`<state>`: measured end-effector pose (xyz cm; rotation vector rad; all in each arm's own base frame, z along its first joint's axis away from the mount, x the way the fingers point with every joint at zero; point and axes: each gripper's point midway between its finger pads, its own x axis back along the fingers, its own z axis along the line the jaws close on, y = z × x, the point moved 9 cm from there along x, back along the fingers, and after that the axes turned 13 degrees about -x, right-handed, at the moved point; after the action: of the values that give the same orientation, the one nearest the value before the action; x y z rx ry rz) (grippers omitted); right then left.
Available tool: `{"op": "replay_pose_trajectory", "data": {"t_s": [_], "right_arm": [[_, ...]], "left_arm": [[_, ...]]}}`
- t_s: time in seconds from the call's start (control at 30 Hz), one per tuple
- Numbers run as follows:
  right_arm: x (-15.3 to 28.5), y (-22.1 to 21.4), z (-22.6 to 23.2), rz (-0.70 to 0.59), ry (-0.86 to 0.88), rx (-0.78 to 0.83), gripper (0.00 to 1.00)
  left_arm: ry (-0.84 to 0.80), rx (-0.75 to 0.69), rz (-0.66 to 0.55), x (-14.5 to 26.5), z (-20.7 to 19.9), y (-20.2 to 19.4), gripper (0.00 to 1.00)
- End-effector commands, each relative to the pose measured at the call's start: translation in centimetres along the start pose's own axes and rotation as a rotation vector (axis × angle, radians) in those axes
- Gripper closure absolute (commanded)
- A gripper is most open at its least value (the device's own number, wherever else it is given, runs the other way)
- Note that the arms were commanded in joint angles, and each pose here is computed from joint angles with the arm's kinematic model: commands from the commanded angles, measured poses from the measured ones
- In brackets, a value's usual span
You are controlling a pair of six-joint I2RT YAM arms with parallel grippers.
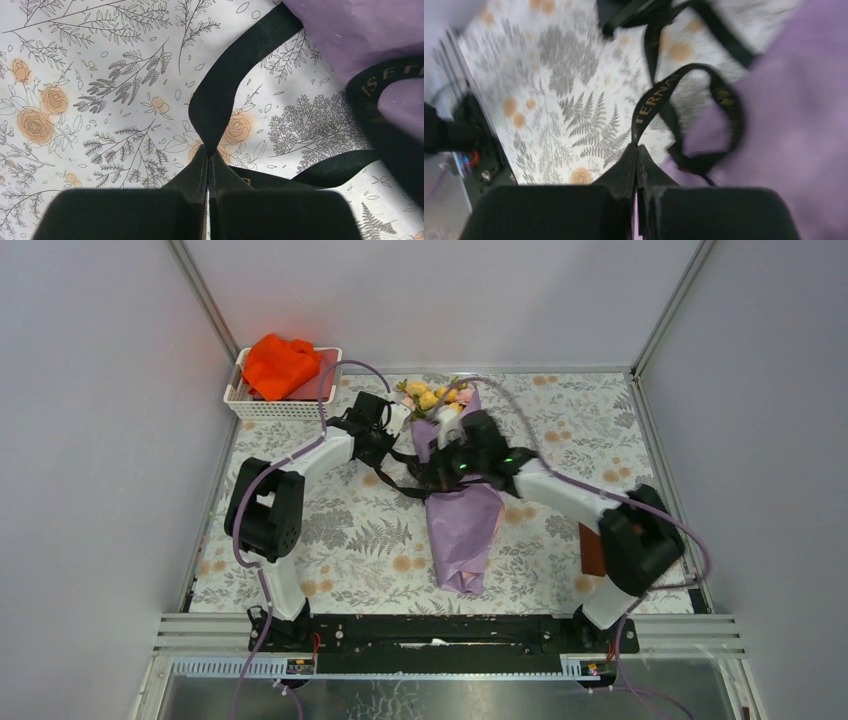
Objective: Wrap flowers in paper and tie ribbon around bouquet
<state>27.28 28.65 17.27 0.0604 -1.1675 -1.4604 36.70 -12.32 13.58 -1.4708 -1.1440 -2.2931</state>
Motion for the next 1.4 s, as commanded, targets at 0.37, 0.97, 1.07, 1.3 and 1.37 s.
{"op": "replay_pose_trajectory", "data": {"t_s": [0.37,0.97,1.07,1.3,1.37], "right_arm": [[25.1,-10.5,-21.2,-1.15,-0.342,-1.128,1.0],[29.6,-17.3,-24.2,-1.407,-0.632,-1.312,1.0],[29.6,-17.4,-24.3,-1.404,-0.625,-1.32,1.0],[29.9,-17.4,-24.1,-1.395,-0.668,-1.292,1.0],[30.2,-17.1,-24.0,-1.394,-0.685,-1.268,1.0]], "left_arm": [[0.356,-0.043,0.257,1.6,4.9,-8.9,1.0],[0.675,0.141,0.448,7.2,14.4,-18.2,1.0],[0.687,0.147,0.444,7.4,14.8,-18.5,1.0],[0.705,0.154,0.446,7.8,15.5,-19.1,1.0],[0.706,0.154,0.442,7.9,15.6,-19.1,1.0]]}}
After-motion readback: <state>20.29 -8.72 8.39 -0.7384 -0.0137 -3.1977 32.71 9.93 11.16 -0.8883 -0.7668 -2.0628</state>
